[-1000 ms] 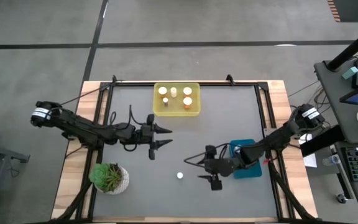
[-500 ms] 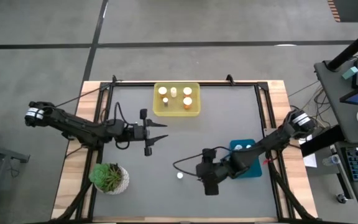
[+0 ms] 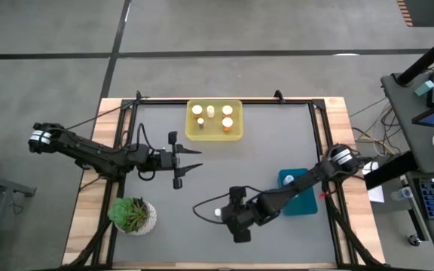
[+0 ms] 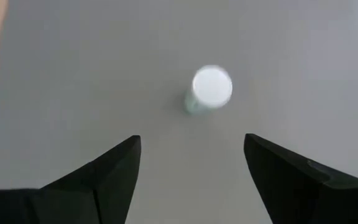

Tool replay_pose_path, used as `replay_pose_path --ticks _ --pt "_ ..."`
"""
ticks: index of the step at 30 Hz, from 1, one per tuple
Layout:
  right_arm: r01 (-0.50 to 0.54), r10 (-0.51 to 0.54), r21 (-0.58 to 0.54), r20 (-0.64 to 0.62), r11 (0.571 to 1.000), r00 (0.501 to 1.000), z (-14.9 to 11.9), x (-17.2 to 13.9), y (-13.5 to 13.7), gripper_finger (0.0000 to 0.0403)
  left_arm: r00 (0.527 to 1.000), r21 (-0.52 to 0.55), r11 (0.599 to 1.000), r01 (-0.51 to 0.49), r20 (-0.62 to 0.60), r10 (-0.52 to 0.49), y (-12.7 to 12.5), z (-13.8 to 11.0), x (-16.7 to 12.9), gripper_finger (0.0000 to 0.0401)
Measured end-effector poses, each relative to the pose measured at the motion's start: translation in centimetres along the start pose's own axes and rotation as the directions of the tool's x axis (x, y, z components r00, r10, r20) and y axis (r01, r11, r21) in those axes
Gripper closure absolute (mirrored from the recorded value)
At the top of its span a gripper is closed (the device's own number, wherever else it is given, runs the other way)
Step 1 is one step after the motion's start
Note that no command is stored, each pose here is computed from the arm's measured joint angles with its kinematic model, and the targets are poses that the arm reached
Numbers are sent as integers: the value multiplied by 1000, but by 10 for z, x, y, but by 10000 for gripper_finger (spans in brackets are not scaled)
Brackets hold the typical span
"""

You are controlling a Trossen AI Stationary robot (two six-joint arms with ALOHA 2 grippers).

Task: Pick and place medicine bottles into bin by pill shape (circle, oval)
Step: Put the blue pill bottle into the blue bin

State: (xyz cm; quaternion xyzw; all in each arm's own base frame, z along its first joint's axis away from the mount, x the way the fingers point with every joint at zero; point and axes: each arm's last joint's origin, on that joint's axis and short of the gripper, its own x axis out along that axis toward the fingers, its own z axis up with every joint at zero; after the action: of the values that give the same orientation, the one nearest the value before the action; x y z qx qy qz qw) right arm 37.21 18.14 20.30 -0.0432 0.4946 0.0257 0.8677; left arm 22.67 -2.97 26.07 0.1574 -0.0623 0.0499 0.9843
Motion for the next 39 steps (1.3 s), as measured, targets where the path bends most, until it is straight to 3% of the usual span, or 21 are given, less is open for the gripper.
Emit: replay_pose_path --ticks 9,24,39 --pt "26 -27 23 47 999 999 6 16 -26 131 1000 -1 1000 0 0 0 0 0 0 245" --pt "-45 43 7 161 999 986 5 32 -26 139 1000 1 1000 0 0 0 0 0 0 245" --pt "-98 92 32 147 995 985 3 39 -33 201 1000 1 1000 0 0 0 0 0 0 245"
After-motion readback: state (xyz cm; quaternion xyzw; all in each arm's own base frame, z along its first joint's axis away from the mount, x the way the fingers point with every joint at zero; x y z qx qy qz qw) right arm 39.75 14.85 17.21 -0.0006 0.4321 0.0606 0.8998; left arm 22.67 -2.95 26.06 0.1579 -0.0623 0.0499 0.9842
